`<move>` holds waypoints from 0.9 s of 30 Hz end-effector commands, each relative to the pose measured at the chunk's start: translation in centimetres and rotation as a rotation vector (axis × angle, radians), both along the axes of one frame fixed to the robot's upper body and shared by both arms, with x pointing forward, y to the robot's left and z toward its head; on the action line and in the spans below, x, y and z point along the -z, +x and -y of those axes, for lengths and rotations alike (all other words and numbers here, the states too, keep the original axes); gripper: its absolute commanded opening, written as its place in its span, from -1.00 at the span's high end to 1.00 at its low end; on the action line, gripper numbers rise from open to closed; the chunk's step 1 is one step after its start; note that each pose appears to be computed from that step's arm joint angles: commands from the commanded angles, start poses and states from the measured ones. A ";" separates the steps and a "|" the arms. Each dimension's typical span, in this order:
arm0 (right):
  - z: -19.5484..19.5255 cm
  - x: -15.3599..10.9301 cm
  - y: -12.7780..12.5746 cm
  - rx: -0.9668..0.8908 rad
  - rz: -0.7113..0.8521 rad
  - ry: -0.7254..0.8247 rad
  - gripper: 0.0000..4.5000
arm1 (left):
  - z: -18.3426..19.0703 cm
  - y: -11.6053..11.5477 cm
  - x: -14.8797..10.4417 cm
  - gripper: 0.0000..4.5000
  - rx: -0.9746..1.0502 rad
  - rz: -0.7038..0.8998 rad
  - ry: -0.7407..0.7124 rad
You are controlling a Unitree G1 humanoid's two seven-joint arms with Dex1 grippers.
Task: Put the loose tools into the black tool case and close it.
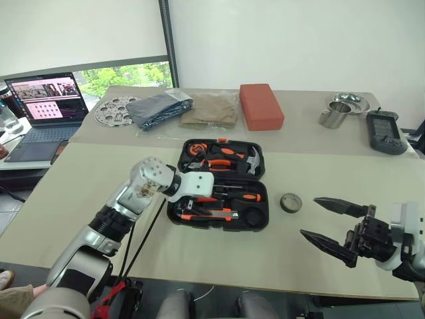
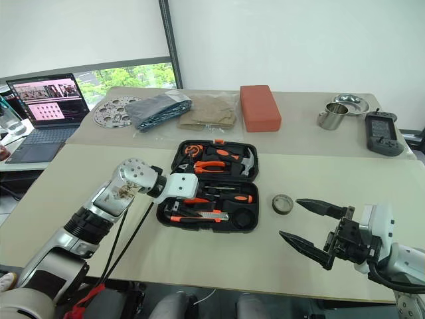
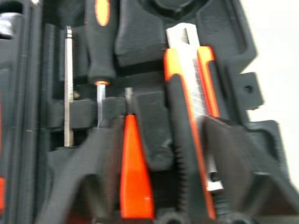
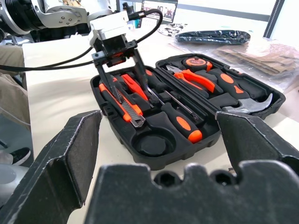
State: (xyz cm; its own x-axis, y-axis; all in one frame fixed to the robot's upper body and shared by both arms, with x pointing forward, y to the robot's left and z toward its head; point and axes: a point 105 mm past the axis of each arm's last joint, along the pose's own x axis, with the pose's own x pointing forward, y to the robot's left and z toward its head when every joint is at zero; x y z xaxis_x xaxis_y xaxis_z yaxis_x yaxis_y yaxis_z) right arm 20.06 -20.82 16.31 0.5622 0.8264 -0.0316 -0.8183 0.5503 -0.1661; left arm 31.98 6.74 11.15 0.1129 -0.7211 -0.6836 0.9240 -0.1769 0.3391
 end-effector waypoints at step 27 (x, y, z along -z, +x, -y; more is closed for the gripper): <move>-0.4 -0.6 -0.2 0.002 0.041 -0.005 -1.00 | 0.7 -1.0 -1.0 0.99 0.158 -0.105 -0.404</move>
